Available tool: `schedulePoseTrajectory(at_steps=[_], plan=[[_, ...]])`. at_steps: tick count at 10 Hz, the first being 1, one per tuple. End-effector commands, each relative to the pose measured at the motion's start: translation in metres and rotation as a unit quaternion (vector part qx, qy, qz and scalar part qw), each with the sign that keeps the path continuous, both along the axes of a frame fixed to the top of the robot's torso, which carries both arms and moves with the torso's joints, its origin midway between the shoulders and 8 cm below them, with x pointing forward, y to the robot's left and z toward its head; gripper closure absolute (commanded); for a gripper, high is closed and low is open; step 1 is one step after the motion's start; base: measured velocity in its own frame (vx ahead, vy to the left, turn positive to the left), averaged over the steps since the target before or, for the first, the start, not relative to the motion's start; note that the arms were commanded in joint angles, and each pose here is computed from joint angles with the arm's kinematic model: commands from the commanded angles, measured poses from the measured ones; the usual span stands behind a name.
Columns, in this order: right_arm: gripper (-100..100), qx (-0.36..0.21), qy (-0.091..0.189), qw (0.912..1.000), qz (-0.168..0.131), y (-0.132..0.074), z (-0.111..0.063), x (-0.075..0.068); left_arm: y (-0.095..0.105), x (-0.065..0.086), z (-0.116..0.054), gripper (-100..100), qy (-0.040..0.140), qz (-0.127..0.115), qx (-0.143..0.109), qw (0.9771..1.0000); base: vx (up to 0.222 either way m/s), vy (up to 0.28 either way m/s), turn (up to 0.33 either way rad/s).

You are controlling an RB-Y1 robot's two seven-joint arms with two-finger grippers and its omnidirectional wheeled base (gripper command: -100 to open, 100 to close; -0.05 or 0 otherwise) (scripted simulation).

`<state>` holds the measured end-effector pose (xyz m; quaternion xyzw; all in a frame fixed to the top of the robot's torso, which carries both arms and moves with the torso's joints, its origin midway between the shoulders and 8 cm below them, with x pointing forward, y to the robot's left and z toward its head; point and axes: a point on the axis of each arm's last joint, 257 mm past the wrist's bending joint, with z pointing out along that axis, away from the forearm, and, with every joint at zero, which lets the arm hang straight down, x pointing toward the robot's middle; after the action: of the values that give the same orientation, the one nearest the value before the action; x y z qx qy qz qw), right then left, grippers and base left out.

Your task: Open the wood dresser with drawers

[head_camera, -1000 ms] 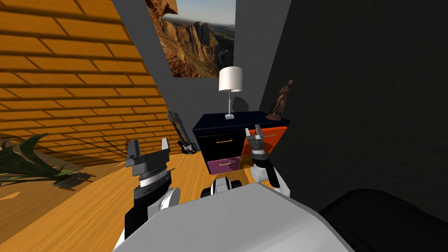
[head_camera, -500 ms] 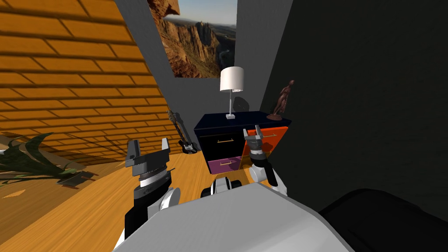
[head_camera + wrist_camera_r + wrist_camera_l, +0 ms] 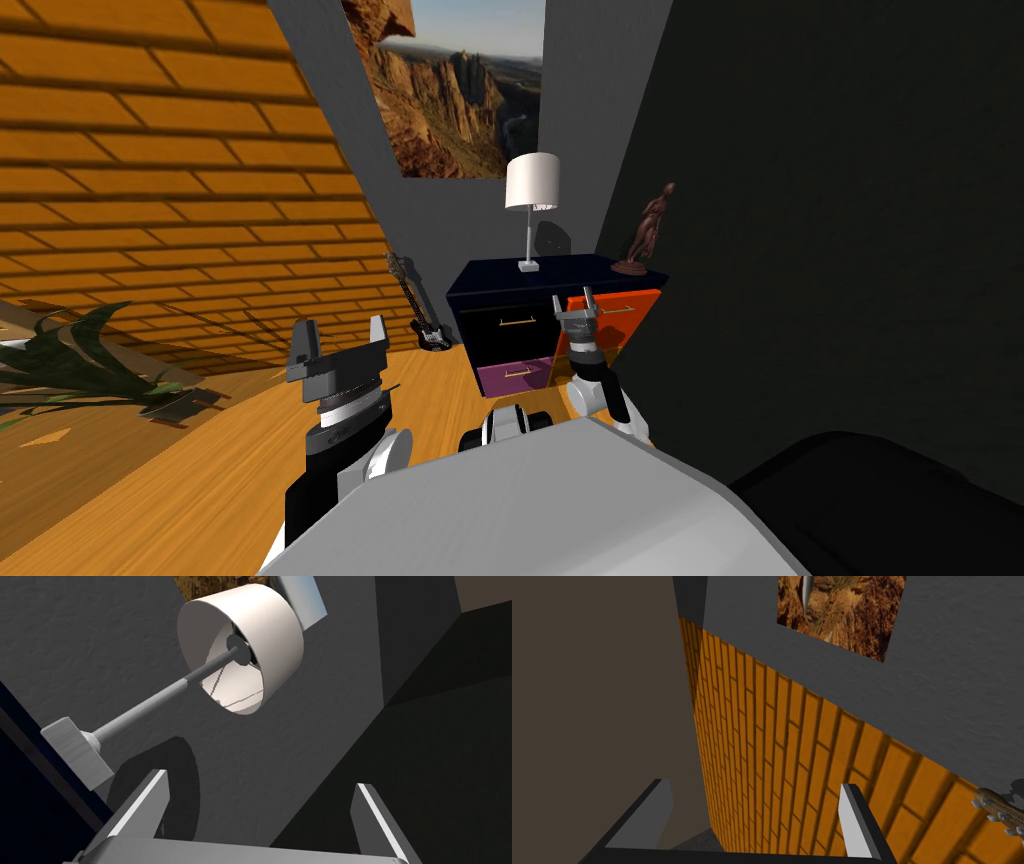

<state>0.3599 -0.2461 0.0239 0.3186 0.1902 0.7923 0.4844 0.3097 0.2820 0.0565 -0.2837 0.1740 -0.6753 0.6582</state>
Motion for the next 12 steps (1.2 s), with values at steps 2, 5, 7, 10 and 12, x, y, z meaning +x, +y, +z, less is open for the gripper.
schedulePoseTrajectory(at_steps=[2,5,7,10,12], plan=[[-100,0.073,0.004,0.9955,0.060,0.002,-0.007,0.006,0.000,0.000,0.000,0,0.000,0.000,0.000,1.0000,-0.004,0.018,0.015],[-100,0.118,0.006,0.9880,0.098,0.002,-0.011,0.010,0.000,0.000,0.000,0,0.000,0.000,0.000,1.0000,-0.004,0.019,0.012],[-100,0.158,0.009,0.9789,0.130,0.003,-0.016,0.014,0.000,0.000,0.000,0,0.000,0.000,0.000,1.0000,-0.006,0.020,0.015],[-100,0.225,0.015,0.9574,0.180,0.005,-0.026,0.022,0.000,0.000,0.000,0,0.000,0.000,0.000,1.0000,-0.005,0.019,0.017],[-100,0.237,0.014,0.9525,0.191,0.005,-0.026,0.022,0.000,0.000,0.000,0,0.000,0.000,0.000,1.0000,-0.002,0.015,0.004]])
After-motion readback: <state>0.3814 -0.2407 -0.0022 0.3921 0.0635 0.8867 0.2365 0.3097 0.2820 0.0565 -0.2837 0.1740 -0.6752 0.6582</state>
